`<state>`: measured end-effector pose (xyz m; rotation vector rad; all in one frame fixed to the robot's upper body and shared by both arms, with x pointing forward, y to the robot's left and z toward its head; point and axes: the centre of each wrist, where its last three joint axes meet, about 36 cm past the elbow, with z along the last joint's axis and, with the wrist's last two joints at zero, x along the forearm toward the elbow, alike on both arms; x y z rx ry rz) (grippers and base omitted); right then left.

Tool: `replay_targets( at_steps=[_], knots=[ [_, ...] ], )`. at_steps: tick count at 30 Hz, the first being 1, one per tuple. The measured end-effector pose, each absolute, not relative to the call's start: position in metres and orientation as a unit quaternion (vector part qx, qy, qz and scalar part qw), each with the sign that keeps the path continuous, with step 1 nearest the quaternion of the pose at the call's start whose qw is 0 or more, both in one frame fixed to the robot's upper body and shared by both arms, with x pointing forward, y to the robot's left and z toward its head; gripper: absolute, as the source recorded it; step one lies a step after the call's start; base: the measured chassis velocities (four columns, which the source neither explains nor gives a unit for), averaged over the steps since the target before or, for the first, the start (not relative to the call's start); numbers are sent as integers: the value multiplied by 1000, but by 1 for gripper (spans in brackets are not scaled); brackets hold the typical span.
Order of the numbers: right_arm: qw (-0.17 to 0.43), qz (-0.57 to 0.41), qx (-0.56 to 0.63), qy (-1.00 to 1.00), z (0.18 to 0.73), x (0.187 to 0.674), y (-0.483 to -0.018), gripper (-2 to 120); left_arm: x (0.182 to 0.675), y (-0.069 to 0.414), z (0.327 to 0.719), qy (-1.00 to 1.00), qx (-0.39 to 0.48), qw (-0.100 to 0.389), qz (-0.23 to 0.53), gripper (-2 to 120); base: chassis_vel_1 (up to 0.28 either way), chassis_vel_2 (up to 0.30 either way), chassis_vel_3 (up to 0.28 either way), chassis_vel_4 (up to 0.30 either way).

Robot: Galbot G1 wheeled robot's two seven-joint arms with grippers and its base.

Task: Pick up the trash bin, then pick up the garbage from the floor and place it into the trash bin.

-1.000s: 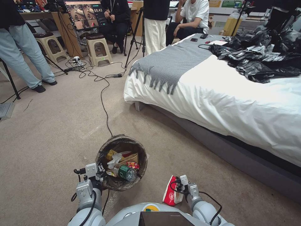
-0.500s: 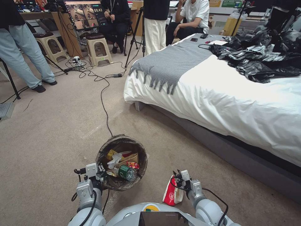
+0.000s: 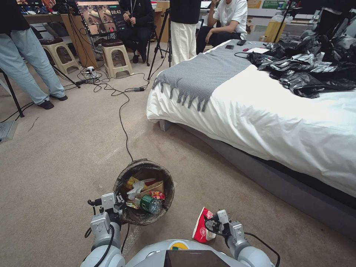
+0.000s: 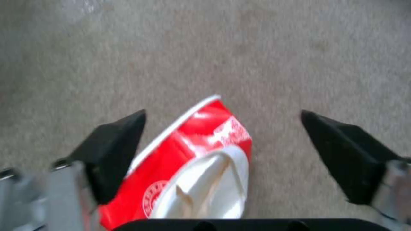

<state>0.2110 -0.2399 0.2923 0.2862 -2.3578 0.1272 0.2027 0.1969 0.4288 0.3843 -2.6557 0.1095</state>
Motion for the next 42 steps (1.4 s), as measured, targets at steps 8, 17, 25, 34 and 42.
replay_targets(
  at_steps=[8, 17, 25, 34, 42],
  knots=[
    [388, 57, 108, -913, 284, 205, -245, 100, 202, 197, 429, -963, 140, 225, 40, 0, 0, 0, 0, 0],
    [409, 59, 108, -904, 272, 202, -251, 89, 203, 197, 430, -964, 139, 225, 40, 0, 0, 0, 0, 0],
    [419, 59, 107, -900, 256, 202, -257, 60, 203, 197, 429, -963, 139, 225, 40, 0, 0, 0, 0, 0],
    [419, 57, 110, -899, 248, 201, -257, 28, 203, 197, 429, -963, 140, 225, 39, 0, 0, 0, 0, 0],
    [416, 59, 111, -901, 246, 201, -259, 0, 203, 197, 428, -963, 140, 225, 39, 0, 0, 0, 0, 0]
  ],
)
